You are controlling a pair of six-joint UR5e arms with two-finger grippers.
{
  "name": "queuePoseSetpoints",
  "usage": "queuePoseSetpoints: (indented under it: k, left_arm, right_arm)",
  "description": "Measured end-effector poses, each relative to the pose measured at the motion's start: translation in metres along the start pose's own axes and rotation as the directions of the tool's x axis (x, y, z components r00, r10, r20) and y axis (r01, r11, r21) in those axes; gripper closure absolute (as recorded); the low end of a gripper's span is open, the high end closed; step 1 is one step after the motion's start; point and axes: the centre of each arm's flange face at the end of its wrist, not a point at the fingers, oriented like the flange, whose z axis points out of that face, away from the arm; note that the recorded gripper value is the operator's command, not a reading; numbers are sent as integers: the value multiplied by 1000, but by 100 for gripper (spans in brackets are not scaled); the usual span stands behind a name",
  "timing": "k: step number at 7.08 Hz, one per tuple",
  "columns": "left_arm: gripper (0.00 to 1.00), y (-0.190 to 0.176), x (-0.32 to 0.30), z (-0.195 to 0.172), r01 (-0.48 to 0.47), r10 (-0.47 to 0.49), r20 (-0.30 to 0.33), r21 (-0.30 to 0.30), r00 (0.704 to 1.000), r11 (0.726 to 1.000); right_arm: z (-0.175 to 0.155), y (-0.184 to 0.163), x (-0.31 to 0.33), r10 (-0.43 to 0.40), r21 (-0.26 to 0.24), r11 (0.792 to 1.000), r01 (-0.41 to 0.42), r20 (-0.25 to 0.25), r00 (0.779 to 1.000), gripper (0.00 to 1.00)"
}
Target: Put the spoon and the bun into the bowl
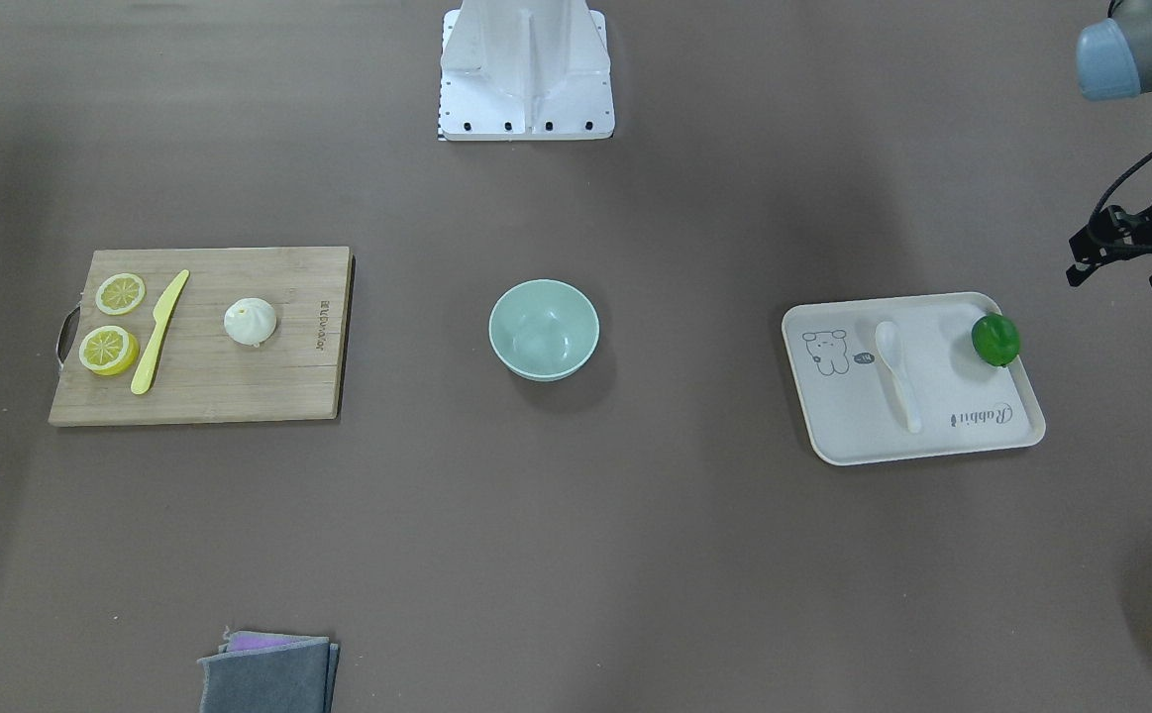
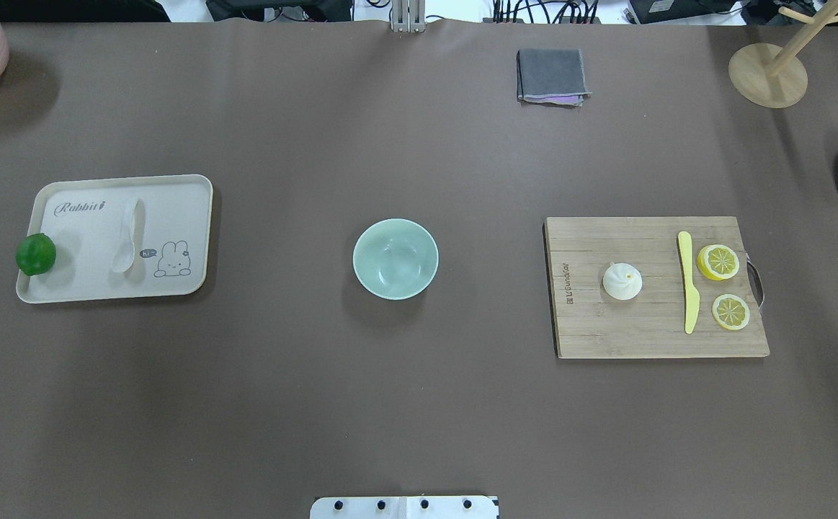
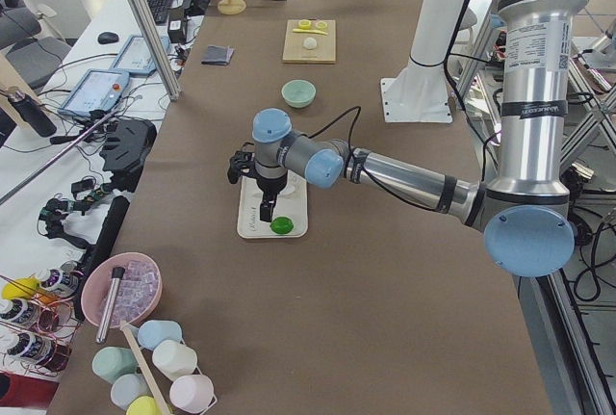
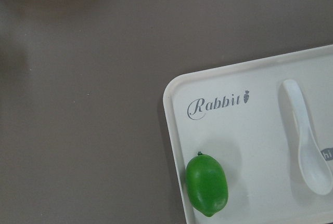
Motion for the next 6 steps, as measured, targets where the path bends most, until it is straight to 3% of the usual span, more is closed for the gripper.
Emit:
queuePoseSetpoints:
  k: [6]
  left_arm:
    - [3,-5,3,3,9,-9,-1,0,1000,1000]
  right_arm:
    - [0,0,-1,1,-1,1000,-1,8,1000,1]
